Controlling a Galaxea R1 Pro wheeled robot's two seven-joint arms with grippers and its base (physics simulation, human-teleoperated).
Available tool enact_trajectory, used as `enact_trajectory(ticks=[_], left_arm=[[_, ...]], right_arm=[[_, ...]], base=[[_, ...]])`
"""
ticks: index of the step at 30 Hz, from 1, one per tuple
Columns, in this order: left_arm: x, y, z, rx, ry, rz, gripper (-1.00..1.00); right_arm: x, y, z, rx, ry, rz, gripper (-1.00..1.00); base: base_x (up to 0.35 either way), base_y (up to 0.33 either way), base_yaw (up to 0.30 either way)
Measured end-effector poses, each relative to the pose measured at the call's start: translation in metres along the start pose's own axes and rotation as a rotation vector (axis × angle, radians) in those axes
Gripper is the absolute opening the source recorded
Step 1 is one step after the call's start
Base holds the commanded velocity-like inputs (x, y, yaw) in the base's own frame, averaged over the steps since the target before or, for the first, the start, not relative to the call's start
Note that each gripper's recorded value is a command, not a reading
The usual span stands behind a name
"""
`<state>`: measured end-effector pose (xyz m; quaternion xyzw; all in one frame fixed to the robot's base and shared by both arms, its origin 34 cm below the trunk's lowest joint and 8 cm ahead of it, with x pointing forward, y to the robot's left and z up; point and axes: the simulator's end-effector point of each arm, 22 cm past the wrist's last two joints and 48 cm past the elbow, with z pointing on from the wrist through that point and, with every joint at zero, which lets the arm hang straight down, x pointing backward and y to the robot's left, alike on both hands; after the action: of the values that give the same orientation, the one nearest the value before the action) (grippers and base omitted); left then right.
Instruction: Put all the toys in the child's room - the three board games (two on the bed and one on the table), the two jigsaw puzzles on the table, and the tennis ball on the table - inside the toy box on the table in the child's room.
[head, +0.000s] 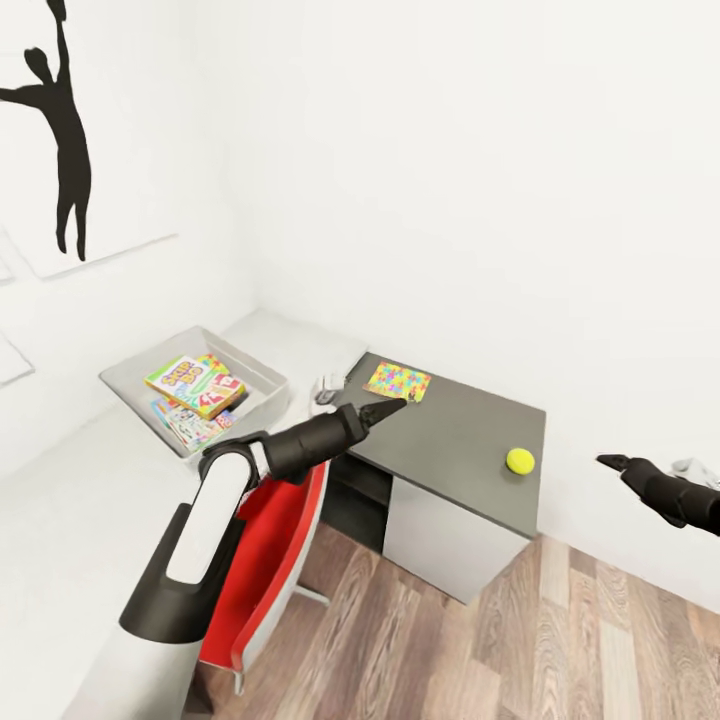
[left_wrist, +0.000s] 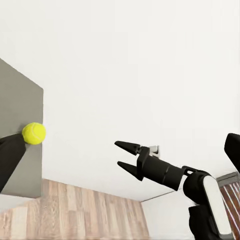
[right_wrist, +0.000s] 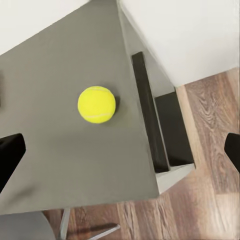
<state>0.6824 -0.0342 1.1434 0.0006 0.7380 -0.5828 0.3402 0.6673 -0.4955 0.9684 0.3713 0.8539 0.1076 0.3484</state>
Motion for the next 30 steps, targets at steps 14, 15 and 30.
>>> enact_trajectory(ticks=[14, 15, 30], left_arm=[[-0.001, 0.010, 0.009, -0.107, 0.010, 0.028, 1.00], [-0.001, 0.011, 0.010, -0.115, 0.009, 0.027, 1.00], [0.022, 0.006, 0.030, -0.195, 0.074, 0.080, 1.00]], right_arm=[[0.029, 0.033, 0.016, 0.022, 0.051, -0.184, 1.00], [0.033, 0.035, 0.017, 0.028, 0.056, -0.204, 1.00], [0.057, 0.051, 0.026, 0.047, 0.085, -0.336, 1.00]], base=[[0.000, 0.000, -0.240], [0.000, 0.000, -0.095], [0.000, 0.000, -0.036]])
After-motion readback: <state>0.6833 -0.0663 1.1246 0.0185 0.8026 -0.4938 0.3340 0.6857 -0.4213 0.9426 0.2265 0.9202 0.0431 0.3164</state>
